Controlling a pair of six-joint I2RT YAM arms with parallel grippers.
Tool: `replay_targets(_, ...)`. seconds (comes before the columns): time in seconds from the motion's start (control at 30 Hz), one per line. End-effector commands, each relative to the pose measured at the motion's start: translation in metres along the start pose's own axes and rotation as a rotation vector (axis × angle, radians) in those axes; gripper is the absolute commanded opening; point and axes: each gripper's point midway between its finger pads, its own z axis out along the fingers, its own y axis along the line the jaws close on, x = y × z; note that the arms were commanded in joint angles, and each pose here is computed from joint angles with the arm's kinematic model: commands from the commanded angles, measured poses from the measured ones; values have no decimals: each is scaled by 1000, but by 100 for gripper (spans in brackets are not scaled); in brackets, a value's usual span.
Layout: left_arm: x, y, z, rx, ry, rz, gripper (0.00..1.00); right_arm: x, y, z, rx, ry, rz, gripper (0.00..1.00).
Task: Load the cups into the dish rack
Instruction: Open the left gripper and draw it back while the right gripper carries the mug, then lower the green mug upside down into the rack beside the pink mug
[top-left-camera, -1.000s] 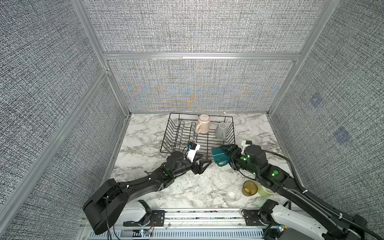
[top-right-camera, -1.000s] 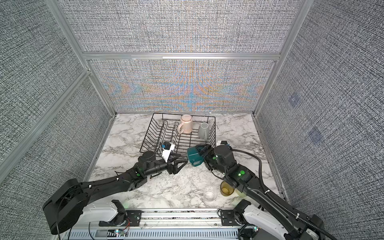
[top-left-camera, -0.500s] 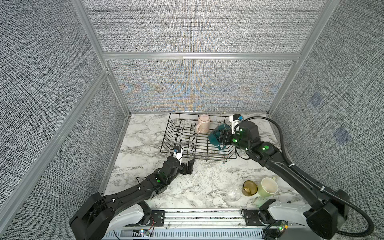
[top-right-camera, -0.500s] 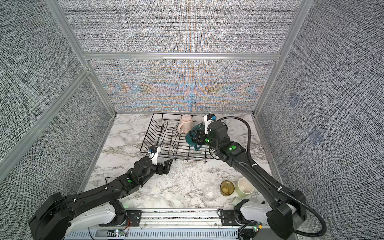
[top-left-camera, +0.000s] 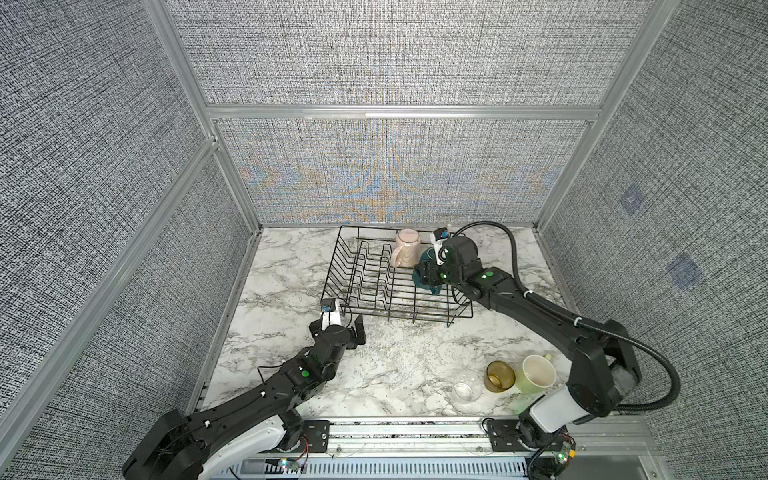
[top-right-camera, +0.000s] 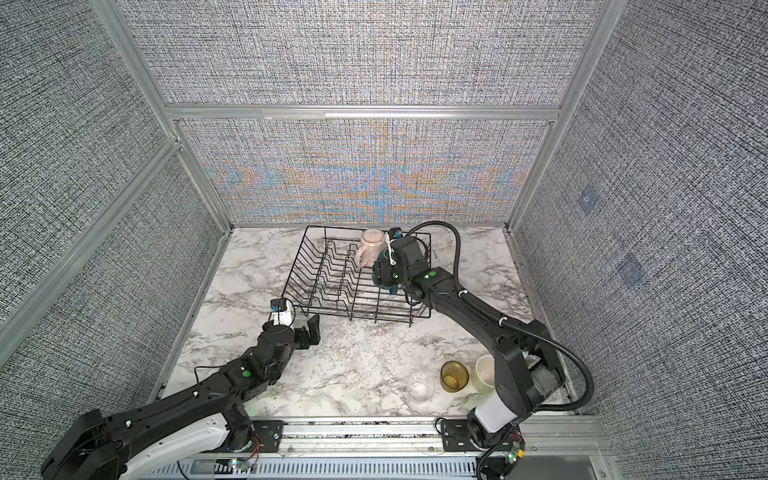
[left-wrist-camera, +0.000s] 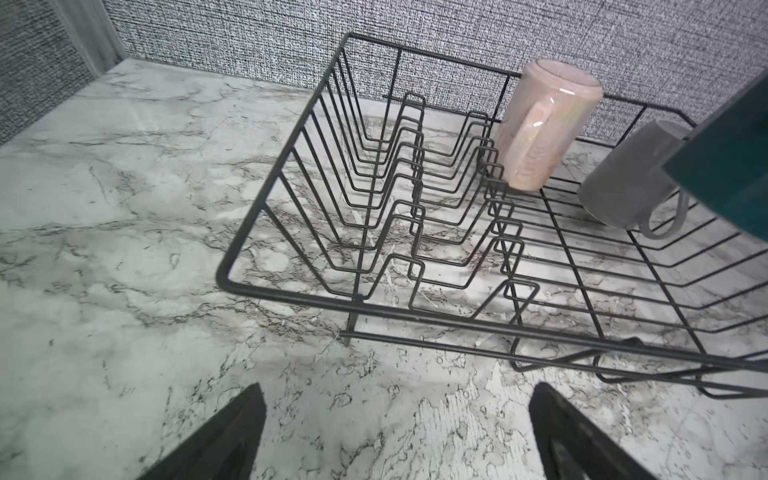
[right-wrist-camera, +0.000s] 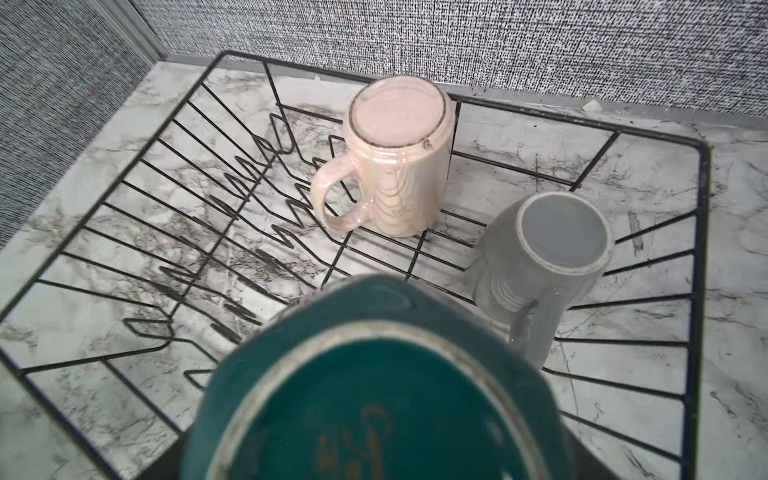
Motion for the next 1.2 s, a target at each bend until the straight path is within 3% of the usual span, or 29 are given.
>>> replay_targets(0.0, 0, 10, -1, -52, -1, -27, 99, -26, 0, 12, 48, -97, -7, 53)
replay_targets(0.17, -1, 9, 1, -67, 21, -12, 99, -23, 2, 37, 126, -101, -20, 53)
replay_targets(0.37, -1, 11, -1, -72, 24, -20, 99, -13, -12, 62, 271, -88, 62, 53)
replay_targets(0.8, -1, 16, -6, -67, 21, -45, 99, 12, -13, 82, 528, -102, 199, 55)
replay_targets(1.17, -2, 11, -3, -59, 36, -26, 99, 28, 3, 100, 511, -72, 277, 63)
